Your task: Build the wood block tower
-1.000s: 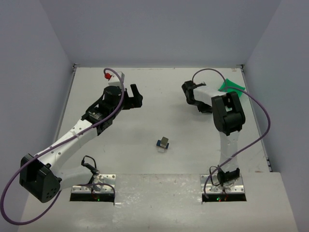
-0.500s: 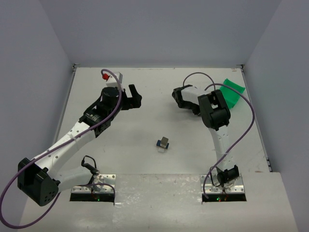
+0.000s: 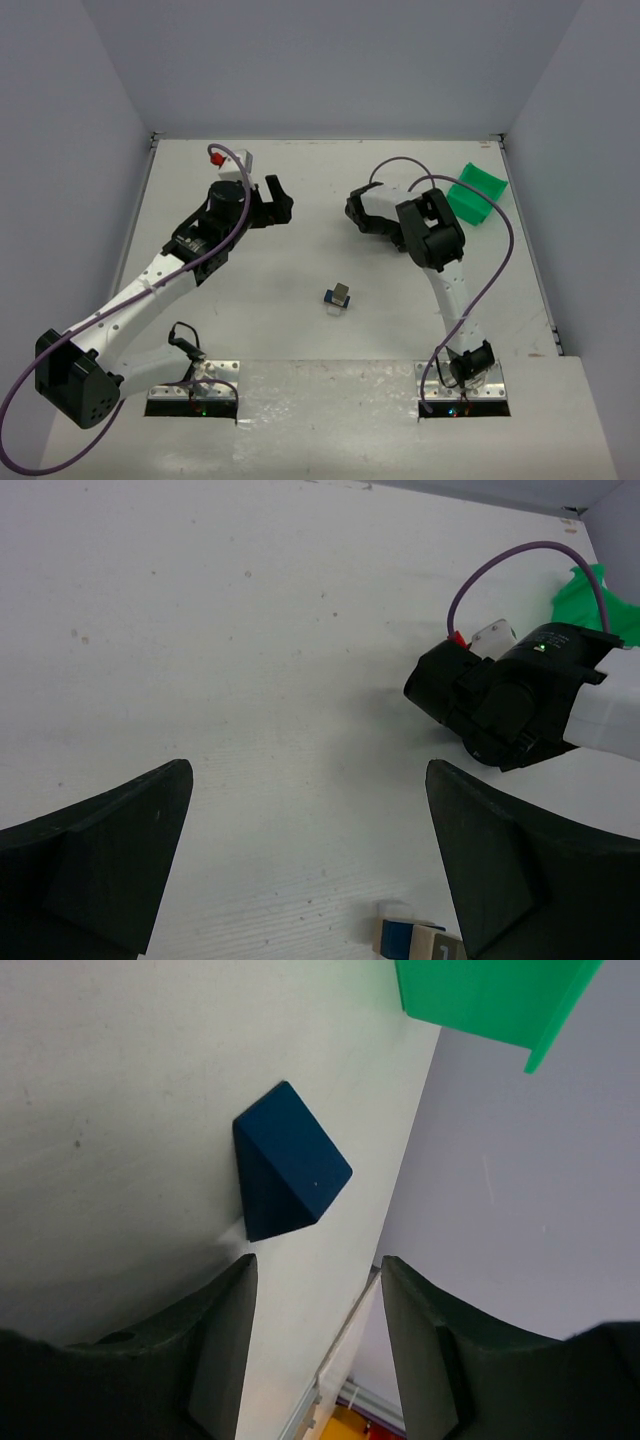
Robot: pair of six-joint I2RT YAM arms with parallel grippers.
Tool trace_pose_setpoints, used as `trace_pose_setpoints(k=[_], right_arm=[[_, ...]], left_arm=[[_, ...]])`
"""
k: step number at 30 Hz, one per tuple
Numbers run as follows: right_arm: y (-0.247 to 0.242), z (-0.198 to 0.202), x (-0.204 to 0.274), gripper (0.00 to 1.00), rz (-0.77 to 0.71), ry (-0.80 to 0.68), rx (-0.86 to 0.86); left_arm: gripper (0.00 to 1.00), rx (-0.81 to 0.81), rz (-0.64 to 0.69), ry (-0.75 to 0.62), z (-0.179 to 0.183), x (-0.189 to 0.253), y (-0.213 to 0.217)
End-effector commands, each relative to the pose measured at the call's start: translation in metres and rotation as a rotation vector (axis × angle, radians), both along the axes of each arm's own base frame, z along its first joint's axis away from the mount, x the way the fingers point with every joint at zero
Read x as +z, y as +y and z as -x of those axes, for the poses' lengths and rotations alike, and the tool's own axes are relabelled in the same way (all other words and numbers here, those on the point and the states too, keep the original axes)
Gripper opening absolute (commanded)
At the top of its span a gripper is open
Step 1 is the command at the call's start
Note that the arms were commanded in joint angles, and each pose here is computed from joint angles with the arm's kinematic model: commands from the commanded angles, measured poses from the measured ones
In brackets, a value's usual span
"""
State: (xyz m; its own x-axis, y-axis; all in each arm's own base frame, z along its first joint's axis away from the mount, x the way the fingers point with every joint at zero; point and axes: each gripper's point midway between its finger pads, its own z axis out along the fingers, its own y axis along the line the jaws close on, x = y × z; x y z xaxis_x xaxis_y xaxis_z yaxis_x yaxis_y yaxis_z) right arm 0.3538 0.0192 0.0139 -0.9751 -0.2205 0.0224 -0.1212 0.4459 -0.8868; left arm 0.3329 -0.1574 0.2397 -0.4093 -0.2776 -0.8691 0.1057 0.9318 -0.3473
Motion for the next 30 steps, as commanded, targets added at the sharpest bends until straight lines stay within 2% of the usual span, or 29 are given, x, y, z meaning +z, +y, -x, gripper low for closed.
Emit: trace_pose_setpoints(k=[1,4,5,8,10,13,18,24,30], right_arm=[[0.016,0.002,0.012,0.56,-0.034,-0.067,-0.007],[0.029,-0.003,0.018,0.59,-0.145,-0.127,0.004],[0.034,-0.003,0.016,0.63,-0.212,-0.136,0.013],[0.058,-0.005,0.007,0.88,-0.475,-0.141,0.087],[0.076,-0.024,0.012,0.99,-0.653,-0.236,0.138],[0.07,-0.037,0.027,0.99,-0.818,-0.326,0.152],[0.056,-0.051,0.039,0.99,-1.071,-0.39,0.165],[0.027,-0.063,0.033,0.99,-1.159,-0.413,0.157],[0.006,-0.06,0.01,0.96,-1.138,-0.389,0.083]], left_arm=[[1.0,0.014,0.04,-0.061,-0.004,0.019,0.004],[1.0,0.012,0.042,-0.062,-0.003,0.019,0.003],[1.0,0.012,0.04,-0.062,-0.003,0.019,0.003],[1.0,0.012,0.039,-0.06,-0.004,0.018,0.004],[1.0,0.015,0.035,-0.058,-0.004,0.017,0.004],[1.0,0.019,0.034,-0.058,-0.005,0.017,0.005],[1.0,0.021,0.03,-0.058,-0.007,0.016,0.004],[1.0,0.035,0.019,-0.052,-0.009,0.014,0.006],[1.0,0.048,0.012,-0.051,-0.01,0.012,0.009]])
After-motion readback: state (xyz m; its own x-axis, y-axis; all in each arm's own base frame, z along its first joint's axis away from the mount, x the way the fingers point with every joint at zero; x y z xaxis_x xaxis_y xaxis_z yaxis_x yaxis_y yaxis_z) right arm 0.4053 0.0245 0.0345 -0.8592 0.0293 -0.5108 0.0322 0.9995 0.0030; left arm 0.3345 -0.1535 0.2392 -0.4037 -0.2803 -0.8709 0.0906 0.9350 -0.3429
